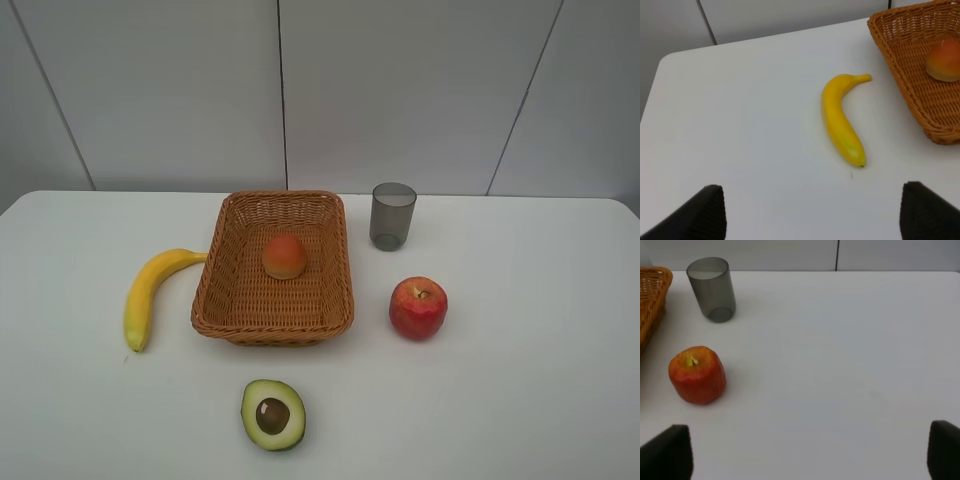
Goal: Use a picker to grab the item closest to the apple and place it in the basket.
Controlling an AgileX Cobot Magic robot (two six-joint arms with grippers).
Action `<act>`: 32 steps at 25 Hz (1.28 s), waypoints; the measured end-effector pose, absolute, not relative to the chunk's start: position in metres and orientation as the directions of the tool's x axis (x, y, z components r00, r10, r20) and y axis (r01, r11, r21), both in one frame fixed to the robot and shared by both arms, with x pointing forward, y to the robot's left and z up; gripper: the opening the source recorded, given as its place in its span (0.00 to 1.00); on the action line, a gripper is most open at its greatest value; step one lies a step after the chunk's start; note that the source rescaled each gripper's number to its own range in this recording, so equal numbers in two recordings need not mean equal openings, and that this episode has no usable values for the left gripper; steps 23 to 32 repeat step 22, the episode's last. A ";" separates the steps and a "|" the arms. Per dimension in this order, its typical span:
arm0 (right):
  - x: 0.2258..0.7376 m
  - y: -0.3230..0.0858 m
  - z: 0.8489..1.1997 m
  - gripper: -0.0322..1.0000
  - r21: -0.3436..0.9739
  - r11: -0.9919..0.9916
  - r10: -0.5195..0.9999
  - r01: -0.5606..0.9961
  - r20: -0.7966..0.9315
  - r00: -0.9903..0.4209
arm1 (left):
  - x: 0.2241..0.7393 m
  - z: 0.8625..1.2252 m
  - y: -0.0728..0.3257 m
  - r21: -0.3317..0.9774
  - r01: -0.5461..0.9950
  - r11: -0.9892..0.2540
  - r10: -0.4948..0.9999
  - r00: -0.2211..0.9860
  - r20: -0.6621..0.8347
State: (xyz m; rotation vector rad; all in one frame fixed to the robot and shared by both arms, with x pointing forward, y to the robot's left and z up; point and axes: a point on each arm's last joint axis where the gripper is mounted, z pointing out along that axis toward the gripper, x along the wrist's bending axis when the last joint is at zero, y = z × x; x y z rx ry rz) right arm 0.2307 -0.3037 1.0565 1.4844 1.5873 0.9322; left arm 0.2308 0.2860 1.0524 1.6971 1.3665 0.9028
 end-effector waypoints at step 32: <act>0.231 -0.304 1.057 1.00 0.893 0.051 0.999 0.446 -0.047 -0.021 | 0.231 1.052 0.286 0.887 0.442 -0.135 0.982 0.176 0.062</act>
